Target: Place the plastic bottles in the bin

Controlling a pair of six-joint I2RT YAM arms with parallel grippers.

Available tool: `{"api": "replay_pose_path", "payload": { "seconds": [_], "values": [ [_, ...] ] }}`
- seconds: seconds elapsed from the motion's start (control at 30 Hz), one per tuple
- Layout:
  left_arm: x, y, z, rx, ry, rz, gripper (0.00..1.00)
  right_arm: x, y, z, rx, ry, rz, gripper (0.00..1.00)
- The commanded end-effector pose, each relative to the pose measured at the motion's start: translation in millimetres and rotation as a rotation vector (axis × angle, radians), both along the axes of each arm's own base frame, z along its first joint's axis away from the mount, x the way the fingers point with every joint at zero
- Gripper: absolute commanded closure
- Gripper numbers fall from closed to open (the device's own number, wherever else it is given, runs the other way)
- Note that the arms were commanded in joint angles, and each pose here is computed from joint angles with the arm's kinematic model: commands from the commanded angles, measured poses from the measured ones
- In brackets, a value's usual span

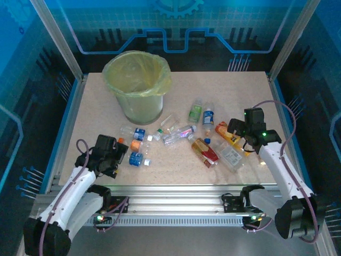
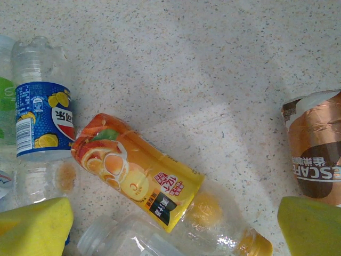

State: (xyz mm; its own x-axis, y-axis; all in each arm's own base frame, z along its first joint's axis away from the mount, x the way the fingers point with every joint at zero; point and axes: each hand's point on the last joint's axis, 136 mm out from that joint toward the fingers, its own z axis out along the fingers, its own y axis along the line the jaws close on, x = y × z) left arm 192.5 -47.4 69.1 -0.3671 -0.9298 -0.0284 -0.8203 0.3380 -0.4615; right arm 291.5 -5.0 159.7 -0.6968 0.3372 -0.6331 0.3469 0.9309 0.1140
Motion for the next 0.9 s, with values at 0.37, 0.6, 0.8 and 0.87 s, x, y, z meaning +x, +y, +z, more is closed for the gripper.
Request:
{"api": "replay_pose_path", "payload": {
  "seconds": [0.37,0.6,0.8,0.87],
  "values": [
    [13,-12,-20,-0.031,0.027,-0.025,0.07,-2,-5,0,-0.001,-0.005,-0.018,0.0],
    [2,-7,-29,-0.007,0.075,-0.028,0.12,1,-4,2,-0.001,-0.005,-0.015,0.0],
    [2,-7,-38,-0.003,0.095,-0.026,0.16,3,-2,2,0.01,-0.003,-0.011,0.0],
    [2,-7,-41,0.001,0.106,-0.029,0.17,3,-1,1,0.012,-0.001,-0.009,0.0]
  ]
}}
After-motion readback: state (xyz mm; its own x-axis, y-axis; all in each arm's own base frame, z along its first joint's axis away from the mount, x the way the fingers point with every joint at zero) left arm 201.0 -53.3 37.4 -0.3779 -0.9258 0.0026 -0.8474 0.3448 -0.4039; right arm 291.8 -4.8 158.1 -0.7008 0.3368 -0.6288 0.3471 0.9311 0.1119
